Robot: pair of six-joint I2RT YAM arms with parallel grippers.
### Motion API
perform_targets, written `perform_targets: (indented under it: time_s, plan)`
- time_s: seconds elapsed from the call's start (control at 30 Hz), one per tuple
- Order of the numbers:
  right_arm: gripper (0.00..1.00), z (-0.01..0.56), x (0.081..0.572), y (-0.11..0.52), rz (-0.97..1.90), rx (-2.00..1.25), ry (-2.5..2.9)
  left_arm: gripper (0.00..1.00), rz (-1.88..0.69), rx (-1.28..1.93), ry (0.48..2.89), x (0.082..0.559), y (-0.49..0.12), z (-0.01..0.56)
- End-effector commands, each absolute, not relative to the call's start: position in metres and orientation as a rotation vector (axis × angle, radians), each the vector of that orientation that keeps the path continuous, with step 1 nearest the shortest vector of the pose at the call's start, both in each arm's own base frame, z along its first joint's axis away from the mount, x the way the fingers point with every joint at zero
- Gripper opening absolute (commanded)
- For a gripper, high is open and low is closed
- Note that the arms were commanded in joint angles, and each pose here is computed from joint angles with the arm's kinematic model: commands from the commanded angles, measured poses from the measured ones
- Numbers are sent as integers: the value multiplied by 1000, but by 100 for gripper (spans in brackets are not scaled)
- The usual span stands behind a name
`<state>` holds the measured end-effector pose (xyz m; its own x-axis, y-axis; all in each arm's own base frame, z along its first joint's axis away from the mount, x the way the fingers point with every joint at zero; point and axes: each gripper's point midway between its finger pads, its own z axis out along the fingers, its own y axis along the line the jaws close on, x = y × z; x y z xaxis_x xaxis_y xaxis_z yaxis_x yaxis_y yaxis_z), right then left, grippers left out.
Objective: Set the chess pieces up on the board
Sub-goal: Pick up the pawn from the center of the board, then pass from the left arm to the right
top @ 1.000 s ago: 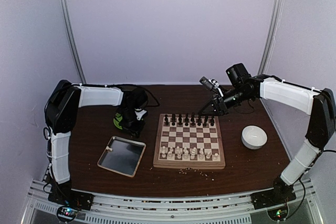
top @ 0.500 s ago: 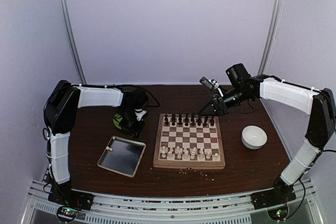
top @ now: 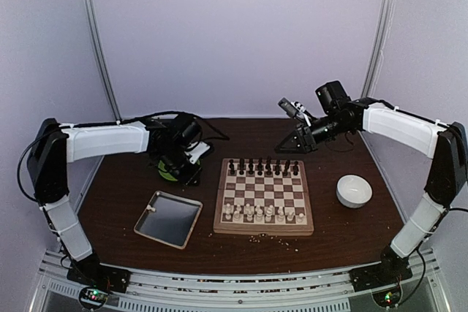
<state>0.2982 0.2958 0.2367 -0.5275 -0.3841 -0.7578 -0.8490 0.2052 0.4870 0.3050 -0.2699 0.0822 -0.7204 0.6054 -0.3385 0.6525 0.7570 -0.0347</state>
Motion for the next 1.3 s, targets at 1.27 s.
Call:
perform_targets:
  time_s: [1.27]
  plan:
    - [30, 201, 281, 362, 1732, -1051, 2217, 10, -817, 1279, 1900, 255, -452, 195]
